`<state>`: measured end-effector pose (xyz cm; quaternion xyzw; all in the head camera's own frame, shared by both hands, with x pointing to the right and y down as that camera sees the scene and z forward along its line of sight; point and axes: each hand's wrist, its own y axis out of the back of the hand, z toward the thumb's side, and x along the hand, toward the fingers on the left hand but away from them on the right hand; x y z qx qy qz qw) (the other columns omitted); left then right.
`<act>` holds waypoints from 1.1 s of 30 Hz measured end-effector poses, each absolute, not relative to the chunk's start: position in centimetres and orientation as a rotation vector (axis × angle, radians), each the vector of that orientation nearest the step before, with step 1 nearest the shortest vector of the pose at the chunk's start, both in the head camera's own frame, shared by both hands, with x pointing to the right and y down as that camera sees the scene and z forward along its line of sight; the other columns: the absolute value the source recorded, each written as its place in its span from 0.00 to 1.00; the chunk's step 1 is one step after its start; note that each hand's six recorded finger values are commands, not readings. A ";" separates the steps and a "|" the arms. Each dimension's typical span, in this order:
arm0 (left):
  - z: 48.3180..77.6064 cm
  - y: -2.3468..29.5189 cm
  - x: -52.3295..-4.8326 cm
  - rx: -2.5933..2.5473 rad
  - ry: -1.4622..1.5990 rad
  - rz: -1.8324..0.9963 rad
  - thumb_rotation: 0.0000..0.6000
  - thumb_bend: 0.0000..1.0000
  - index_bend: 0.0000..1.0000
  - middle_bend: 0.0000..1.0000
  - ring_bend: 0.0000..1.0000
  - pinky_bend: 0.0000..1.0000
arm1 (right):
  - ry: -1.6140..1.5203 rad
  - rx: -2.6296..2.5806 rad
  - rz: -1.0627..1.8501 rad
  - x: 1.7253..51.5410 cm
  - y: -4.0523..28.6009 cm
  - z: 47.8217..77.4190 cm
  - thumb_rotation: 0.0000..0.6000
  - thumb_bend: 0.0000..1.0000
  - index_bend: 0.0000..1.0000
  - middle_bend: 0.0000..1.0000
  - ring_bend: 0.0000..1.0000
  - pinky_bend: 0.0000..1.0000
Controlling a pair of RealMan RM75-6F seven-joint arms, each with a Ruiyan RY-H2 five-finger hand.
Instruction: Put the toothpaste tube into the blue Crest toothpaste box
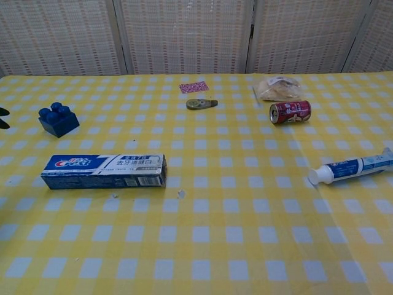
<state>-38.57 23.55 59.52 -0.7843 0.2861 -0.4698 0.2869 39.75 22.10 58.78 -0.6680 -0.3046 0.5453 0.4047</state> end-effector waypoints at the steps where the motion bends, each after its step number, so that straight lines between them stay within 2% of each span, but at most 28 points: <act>1: 59.9 23.0 -38.3 -2.084 0.758 -1.262 1.00 0.19 0.19 0.24 0.16 0.25 | -0.760 -1.693 1.379 39.6 22.1 59.0 1.00 0.36 0.00 0.00 0.00 0.00; 6: 62.2 21.1 -36.6 -2.051 0.738 -1.273 1.00 0.19 0.16 0.24 0.16 0.26 | -0.764 -1.707 1.375 39.5 22.1 59.0 1.00 0.36 0.00 0.00 0.00 0.00; 13: 66.0 19.1 -34.6 -2.043 0.659 -1.283 1.00 0.19 0.19 0.26 0.17 0.28 | -0.763 -1.712 1.387 40.0 22.1 58.8 1.00 0.35 0.00 0.00 0.00 0.00; 27: 70.4 18.1 -32.8 -2.044 0.582 -1.326 1.00 0.20 0.22 0.28 0.19 0.29 | -0.796 -1.683 1.403 41.1 22.1 58.2 1.00 0.36 0.00 0.00 0.00 0.00; 33: 72.5 17.3 -32.9 -2.044 0.562 -1.381 1.00 0.20 0.29 0.36 0.27 0.36 | -0.806 -1.679 1.405 41.3 22.0 58.0 1.00 0.36 0.00 0.00 0.00 0.00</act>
